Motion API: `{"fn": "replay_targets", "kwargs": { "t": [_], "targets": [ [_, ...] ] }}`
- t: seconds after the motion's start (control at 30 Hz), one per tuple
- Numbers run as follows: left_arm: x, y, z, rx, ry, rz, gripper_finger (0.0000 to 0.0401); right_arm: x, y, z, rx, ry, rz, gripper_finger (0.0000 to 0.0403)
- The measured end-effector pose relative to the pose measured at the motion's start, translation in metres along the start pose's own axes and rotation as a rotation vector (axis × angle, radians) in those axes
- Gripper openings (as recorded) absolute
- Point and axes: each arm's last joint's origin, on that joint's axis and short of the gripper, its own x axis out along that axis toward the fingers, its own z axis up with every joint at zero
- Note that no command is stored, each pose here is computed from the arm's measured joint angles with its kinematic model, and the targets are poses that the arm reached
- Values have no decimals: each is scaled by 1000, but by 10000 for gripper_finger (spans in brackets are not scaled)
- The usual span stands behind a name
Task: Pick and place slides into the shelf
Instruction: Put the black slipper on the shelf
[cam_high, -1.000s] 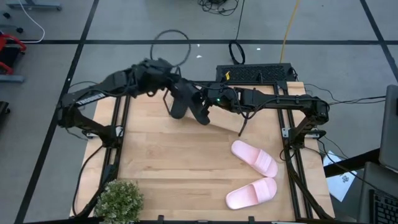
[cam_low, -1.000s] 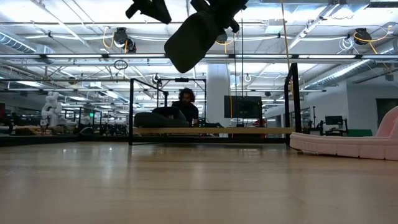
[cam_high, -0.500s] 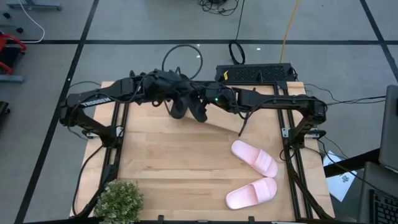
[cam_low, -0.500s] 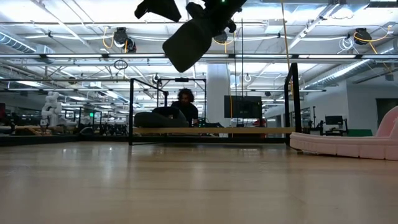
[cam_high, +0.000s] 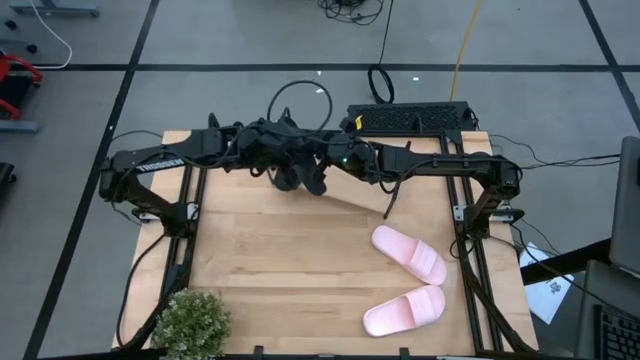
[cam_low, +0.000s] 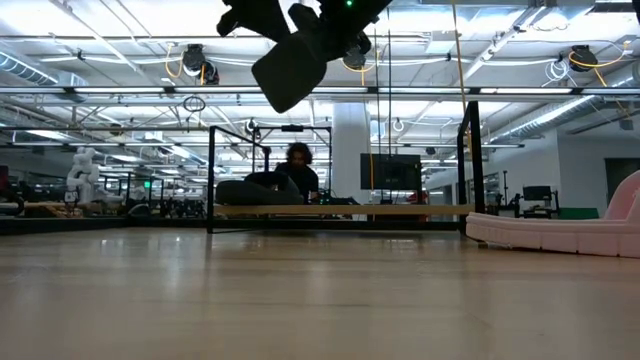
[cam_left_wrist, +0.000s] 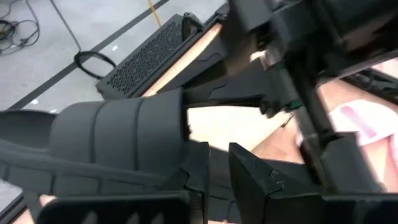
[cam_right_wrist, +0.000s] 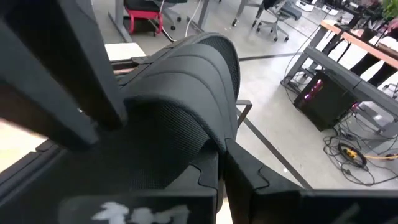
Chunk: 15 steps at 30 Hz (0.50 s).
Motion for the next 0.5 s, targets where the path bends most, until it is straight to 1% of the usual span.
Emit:
{"fn": "replay_targets", "kwargs": {
  "t": [0.07, 0.17, 0.33, 0.5],
  "targets": [
    [3, -1, 1, 1, -8, -6, 65, 0, 0, 0, -18, -1, 0, 0],
    [5, 1, -1, 4, 15, 6, 84, 0, 0, 0, -16, 1, 0, 0],
    [5, 3, 1, -1, 8, 13, 116, 0, 0, 0, -18, 3, 0, 0],
    [5, 3, 2, 17, -12, 37, 141, 0, 0, -1, -22, 9, 1, 0]
  ]
}}
